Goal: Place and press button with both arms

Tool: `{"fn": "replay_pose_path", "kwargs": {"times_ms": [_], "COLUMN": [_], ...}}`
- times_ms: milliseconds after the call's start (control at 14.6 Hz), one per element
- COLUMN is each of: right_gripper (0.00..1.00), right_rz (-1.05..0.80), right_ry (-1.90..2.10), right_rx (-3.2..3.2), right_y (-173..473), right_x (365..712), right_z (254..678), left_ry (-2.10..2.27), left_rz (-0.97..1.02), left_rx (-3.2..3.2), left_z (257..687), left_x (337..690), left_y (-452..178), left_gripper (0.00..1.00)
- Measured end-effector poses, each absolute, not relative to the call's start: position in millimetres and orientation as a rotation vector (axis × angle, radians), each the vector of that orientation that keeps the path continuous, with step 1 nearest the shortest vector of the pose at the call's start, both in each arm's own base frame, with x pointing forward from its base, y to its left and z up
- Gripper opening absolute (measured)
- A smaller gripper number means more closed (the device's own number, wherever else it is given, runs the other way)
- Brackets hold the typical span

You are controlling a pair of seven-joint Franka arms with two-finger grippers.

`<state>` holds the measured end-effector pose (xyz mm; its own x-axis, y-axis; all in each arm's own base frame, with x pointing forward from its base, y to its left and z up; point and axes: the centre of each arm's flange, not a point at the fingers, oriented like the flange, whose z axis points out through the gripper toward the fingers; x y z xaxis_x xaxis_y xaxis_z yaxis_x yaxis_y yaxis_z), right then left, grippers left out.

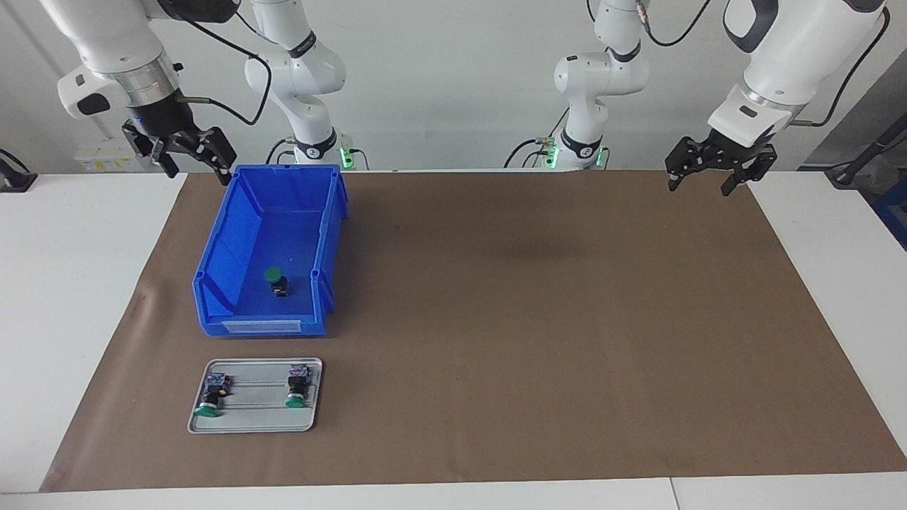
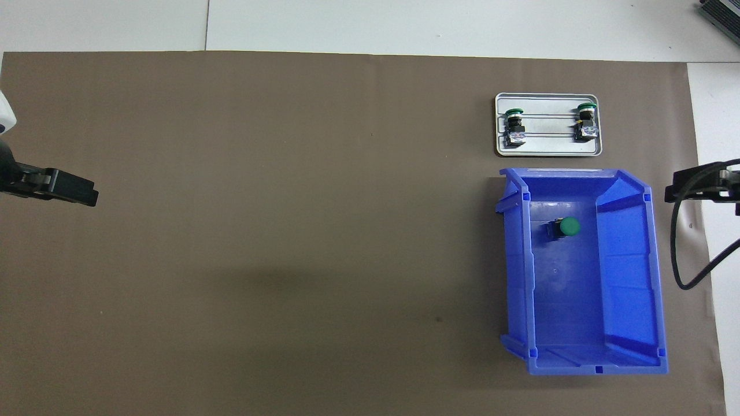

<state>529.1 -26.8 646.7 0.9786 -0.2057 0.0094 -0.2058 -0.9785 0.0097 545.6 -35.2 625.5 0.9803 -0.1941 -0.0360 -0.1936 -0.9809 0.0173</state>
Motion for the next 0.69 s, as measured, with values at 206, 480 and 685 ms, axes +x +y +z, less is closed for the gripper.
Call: {"fn": "replay_pose_path", "kwargs": {"times_ms": [206,480,685], "right_gripper": [1.00,1.00,1.00], "right_rz": [0.013,0.009,0.018], "right_ry": [-0.309,-0.295,-0.218], "right_rx": [3.118,3.123,3.107], "right_y": [-25.4,-24.7,-9.5], "right_x": [529.1,528.9,529.3], "right_z": [646.9,646.8,649.3], "left_ry": [-0.305,-0.305,-0.305], "left_rz": [-0.059,-0.059,-0.059], "left_rx": [3.112,3.112,3.112], "left_z": [625.5,625.5,625.5], "left_x": [545.6,545.6,545.6], "left_y": [-35.2,-35.2,-35.2], "left_gripper": [1.00,1.00,1.00]}}
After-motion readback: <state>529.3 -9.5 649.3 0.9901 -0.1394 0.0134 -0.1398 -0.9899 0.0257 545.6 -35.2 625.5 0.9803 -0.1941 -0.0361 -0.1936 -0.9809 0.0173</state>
